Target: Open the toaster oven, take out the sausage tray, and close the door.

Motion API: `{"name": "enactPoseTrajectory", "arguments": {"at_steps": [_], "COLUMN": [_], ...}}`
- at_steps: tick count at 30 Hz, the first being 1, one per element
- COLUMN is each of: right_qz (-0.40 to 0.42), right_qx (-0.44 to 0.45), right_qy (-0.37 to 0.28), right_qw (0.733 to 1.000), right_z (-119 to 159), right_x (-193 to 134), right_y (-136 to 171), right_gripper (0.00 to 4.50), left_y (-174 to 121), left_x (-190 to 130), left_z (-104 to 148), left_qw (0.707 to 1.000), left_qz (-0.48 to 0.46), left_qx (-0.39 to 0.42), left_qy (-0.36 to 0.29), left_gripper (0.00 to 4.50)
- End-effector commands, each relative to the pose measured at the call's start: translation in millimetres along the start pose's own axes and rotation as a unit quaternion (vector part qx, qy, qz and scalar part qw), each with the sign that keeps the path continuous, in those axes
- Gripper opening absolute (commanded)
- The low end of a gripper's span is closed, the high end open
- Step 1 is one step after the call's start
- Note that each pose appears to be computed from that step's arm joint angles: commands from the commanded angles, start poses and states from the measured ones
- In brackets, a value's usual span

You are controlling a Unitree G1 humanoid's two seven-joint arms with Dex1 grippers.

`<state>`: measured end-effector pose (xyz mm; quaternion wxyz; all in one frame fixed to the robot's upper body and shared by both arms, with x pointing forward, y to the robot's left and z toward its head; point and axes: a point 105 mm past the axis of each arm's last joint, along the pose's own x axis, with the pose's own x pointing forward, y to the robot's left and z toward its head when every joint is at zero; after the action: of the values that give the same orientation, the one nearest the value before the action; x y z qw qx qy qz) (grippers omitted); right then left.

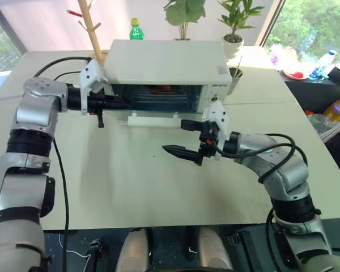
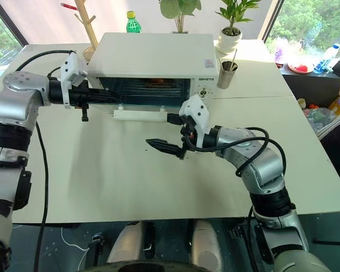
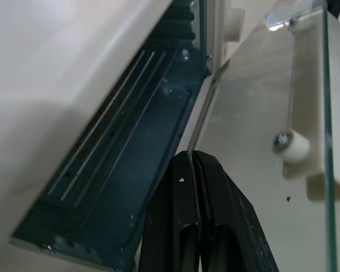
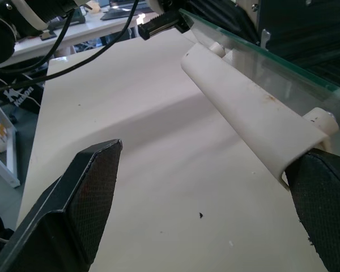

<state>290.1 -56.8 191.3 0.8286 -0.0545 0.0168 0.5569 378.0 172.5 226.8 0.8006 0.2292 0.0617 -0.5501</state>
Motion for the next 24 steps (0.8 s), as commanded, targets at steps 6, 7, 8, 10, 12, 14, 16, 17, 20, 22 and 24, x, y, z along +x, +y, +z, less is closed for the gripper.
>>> {"name": "enactPoseTrajectory", "arguments": {"at_steps": [6,7,8,10,12,14,16,17,20,22,24], "right_qz": [-0.067,-0.069,-0.070,-0.068,-0.070,-0.083,-0.100,-0.107,-0.118,-0.123,-0.125], "right_qx": [-0.035,-0.034,-0.032,-0.027,-0.021,-0.012,-0.004,-0.002,0.000,0.000,0.000], "right_qy": [0.050,0.056,0.064,0.077,0.089,0.093,0.094,0.095,0.096,0.094,0.092], "right_qw": [0.996,0.995,0.995,0.994,0.993,0.992,0.991,0.990,0.988,0.988,0.988], "right_z": [-3,-3,-2,0,3,8,11,13,14,14,14], "right_x": [-53,-61,-71,-91,-108,-123,-134,-138,-144,-145,-144], "right_y": [-13,-12,-11,-6,-2,-2,-5,-6,-8,-8,-9], "right_gripper": [4.50,4.50,4.50,4.50,4.50,4.50,4.50,4.50,4.50,4.50,4.50], "left_y": [-2,-4,-6,-16,-33,-45,-54,-56,-60,-61,-61], "left_x": [-2,-2,-3,-5,-10,-12,-13,-13,-9,-4,3], "left_z": [16,15,14,7,-4,-13,-21,-24,-34,-38,-45], "left_qw": [1.000,1.000,1.000,0.999,0.997,0.996,0.995,0.995,0.995,0.995,0.995], "left_qz": [-0.009,-0.012,-0.017,-0.038,-0.072,-0.087,-0.091,-0.091,-0.084,-0.075,-0.064], "left_qx": [0.022,0.022,0.020,0.015,0.015,0.007,0.001,0.001,0.006,0.011,0.021], "left_qy": [-0.020,-0.020,-0.017,-0.003,0.019,0.031,0.039,0.044,0.057,0.061,0.071], "left_gripper": [0.05,0.05,0.05,0.05,0.05,0.05,0.05,0.05,0.05,0.05,0.05]}}
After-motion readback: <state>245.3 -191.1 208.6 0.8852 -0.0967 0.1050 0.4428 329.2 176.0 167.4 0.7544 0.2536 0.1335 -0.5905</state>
